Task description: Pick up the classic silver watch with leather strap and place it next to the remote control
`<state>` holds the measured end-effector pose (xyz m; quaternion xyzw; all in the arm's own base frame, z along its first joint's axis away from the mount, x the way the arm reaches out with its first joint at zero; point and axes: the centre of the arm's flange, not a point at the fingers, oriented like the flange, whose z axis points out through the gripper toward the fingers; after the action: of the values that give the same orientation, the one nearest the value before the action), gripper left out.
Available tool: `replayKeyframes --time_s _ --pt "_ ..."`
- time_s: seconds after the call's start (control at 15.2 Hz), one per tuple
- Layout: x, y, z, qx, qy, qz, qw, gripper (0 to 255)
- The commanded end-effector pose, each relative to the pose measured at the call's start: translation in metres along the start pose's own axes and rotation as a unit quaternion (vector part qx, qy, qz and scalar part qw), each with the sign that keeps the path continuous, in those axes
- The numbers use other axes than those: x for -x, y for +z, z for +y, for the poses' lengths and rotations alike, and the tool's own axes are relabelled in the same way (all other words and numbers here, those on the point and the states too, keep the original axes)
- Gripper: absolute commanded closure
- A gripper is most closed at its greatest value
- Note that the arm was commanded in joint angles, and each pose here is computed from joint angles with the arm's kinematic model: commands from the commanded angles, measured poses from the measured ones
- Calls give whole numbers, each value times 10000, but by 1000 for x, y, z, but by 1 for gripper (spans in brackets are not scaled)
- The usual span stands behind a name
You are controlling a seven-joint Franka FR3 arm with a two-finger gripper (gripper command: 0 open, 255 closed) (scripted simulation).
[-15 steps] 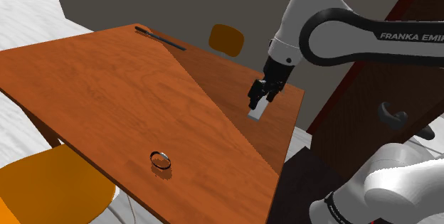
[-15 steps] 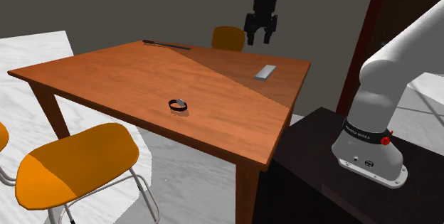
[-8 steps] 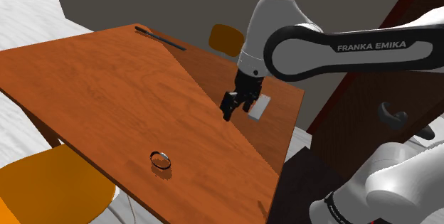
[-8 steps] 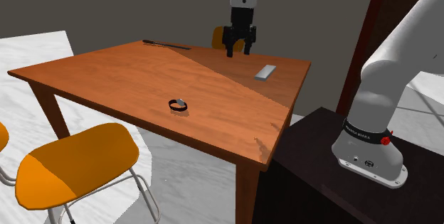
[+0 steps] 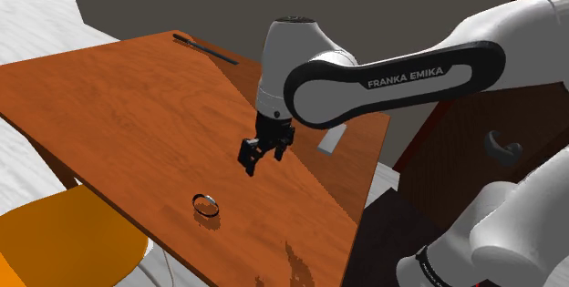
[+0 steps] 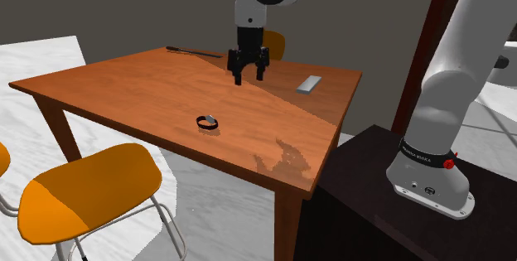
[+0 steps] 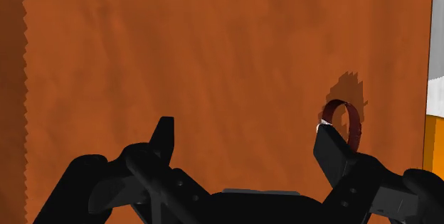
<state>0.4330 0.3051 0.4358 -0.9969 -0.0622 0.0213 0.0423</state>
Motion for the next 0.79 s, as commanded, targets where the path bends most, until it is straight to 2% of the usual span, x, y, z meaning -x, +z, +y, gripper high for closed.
replayKeyframes --time_s 0.0,0.46,0.73 --pt "-9 13 -21 -7 -56 -46 10000 0" --pt "-41 58 -97 -14 -261 -203 9995 0" --pt "-43 78 -104 -15 -278 -216 9994 0"
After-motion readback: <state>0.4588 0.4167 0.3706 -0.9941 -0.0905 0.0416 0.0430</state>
